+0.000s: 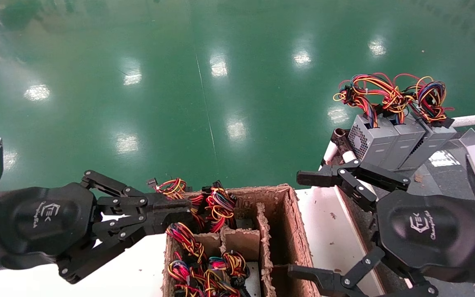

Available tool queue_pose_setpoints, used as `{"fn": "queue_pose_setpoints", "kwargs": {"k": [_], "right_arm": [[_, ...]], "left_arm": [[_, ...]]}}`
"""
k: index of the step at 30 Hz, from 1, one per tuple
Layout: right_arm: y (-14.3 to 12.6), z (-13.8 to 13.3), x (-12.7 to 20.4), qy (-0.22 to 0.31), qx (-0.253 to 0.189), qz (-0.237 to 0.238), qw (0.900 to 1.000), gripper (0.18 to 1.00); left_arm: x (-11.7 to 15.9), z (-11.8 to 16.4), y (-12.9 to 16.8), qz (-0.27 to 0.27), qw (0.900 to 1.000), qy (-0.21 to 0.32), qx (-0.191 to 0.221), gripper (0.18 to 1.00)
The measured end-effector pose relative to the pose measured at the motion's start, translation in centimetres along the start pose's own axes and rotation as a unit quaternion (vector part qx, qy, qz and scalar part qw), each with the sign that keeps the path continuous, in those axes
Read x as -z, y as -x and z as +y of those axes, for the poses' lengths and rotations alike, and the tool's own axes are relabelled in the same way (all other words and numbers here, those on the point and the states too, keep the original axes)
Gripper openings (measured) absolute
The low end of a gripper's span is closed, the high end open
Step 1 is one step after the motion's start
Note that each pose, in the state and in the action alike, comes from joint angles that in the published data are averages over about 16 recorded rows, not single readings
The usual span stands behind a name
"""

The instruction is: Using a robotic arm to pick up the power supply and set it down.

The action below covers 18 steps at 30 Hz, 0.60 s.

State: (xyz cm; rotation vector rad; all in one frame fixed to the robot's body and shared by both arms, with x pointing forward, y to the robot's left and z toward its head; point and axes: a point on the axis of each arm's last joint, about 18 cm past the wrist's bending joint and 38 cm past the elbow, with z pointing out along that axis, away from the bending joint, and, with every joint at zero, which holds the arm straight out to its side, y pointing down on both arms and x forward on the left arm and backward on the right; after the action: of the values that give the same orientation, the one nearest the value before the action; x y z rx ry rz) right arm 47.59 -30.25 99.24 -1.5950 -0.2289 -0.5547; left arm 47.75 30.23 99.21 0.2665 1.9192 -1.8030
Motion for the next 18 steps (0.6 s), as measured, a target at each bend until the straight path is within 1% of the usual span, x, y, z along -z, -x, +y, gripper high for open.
{"fn": "queue_pose_setpoints", "kwargs": {"k": [7,12,18], "right_arm": [[0.0,0.0,0.0,0.000,0.000,0.000,1.000,1.001],[0.0,0.2,-0.1,0.003,-0.002,0.000,1.000,1.001],[0.0,1.1,-0.5,0.017,-0.014,-0.001,1.000,1.001]], "left_arm": [[0.0,0.0,0.0,0.000,1.0000,0.000,0.000,0.220],[0.0,0.0,0.0,0.000,1.0000,0.000,0.000,0.204],[0.0,0.0,0.0,0.000,1.0000,0.000,0.000,0.221]]}}
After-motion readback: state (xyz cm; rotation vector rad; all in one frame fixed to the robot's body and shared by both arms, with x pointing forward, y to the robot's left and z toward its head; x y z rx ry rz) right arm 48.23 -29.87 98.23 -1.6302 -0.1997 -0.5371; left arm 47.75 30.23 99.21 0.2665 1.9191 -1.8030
